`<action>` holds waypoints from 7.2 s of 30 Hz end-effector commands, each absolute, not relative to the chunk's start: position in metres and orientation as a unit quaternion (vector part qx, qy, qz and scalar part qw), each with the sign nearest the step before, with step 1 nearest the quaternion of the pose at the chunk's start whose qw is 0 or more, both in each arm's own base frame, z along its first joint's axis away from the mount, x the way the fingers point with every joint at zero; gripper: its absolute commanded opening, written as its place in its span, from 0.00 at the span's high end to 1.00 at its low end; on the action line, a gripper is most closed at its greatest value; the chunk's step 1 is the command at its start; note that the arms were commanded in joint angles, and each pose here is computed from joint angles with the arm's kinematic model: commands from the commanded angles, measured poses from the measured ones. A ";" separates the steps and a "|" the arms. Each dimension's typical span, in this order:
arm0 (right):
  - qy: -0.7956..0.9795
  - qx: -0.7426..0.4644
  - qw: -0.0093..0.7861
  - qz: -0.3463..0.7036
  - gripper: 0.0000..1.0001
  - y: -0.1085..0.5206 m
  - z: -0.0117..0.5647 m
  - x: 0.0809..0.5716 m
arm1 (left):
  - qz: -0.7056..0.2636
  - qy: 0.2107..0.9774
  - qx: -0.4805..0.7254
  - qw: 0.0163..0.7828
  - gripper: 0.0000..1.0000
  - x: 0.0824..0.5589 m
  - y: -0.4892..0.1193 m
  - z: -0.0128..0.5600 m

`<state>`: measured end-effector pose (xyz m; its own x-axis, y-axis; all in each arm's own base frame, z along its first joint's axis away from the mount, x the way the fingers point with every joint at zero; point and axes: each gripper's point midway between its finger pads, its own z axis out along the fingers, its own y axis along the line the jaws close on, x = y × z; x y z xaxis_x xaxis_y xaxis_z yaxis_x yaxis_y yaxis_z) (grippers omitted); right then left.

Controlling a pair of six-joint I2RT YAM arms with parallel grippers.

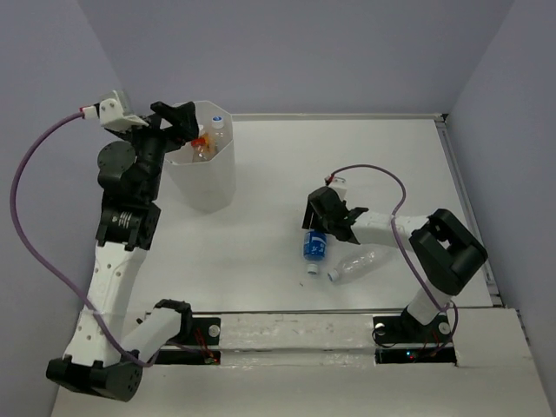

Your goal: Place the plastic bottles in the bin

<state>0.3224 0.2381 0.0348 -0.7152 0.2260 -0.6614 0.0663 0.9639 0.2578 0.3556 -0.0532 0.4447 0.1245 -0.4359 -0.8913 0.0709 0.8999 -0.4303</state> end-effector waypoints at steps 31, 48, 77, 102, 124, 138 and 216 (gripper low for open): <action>0.381 0.002 0.842 0.382 0.49 0.428 0.587 0.404 | -0.219 0.704 -0.187 0.649 0.01 0.204 -0.047 0.295; 0.392 -0.107 0.800 0.442 0.10 0.532 0.498 0.425 | -0.234 0.689 -0.181 0.661 0.01 0.198 -0.049 0.300; 0.637 0.162 0.732 0.179 0.00 0.100 0.380 0.285 | -0.460 0.680 0.132 0.555 0.01 0.197 -0.273 0.337; 0.584 0.212 0.742 0.251 0.06 0.004 0.385 0.155 | -0.221 0.729 0.520 0.385 0.01 0.188 -0.561 0.100; 0.596 0.228 0.728 0.251 0.08 0.009 0.369 0.163 | -0.232 0.718 0.297 0.585 0.47 0.302 -0.445 0.278; 0.664 0.089 0.676 0.308 0.05 0.109 0.321 0.212 | -0.206 0.535 -0.070 0.816 0.47 0.391 -0.135 0.557; 0.514 0.004 0.740 0.433 0.00 0.078 0.448 0.105 | -0.378 0.509 -0.017 0.774 0.01 0.169 -0.097 0.498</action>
<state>0.1383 0.1136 0.4157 -0.0310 0.5973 -0.8014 -0.6089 0.6245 0.4891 0.1599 -0.0813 0.5690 0.3969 -0.6062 -0.6891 0.5798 0.7477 -0.3238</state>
